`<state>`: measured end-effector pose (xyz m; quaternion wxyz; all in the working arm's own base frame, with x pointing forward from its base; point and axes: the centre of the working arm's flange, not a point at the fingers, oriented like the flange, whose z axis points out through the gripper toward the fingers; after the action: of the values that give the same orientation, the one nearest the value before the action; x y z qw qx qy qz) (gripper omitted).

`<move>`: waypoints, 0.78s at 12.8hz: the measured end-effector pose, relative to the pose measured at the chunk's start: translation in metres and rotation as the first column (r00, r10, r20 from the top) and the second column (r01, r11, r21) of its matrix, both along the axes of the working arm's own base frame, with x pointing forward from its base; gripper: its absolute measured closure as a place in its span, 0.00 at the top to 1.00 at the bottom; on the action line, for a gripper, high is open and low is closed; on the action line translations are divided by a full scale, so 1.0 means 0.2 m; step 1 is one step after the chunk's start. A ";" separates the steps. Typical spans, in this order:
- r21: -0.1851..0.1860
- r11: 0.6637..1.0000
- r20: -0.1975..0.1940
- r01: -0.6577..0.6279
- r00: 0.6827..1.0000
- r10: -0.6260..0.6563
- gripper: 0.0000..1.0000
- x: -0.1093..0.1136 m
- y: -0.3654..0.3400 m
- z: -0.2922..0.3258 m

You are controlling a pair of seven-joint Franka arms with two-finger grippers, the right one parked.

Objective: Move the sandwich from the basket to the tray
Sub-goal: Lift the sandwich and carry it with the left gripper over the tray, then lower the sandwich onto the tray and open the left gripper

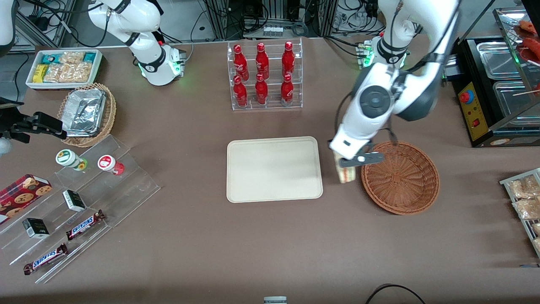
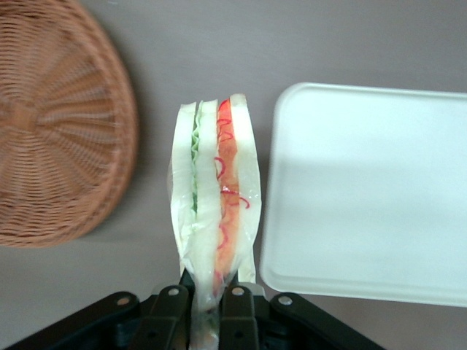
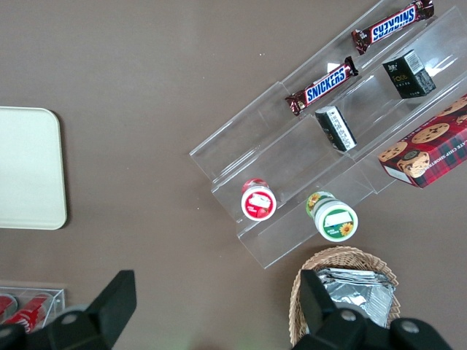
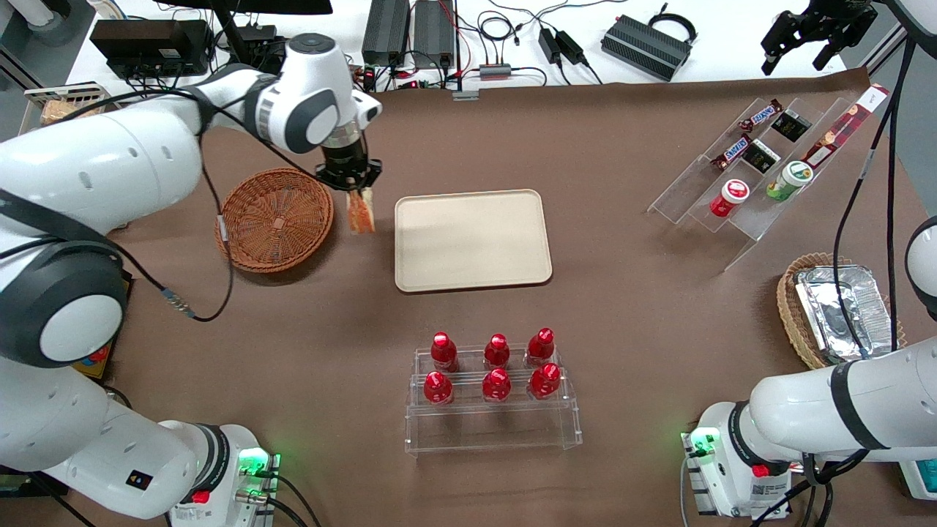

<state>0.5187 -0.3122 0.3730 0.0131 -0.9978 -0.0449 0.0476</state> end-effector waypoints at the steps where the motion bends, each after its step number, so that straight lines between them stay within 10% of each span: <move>1: -0.006 1.000 -0.003 0.029 1.000 -0.029 0.15 0.00 -0.11 -0.02; 10: -0.008 0.999 -0.034 0.054 0.998 -0.054 0.15 -0.05 -0.88 -0.29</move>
<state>0.5078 -0.4874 0.3159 0.0113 -0.9977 -0.0177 0.0642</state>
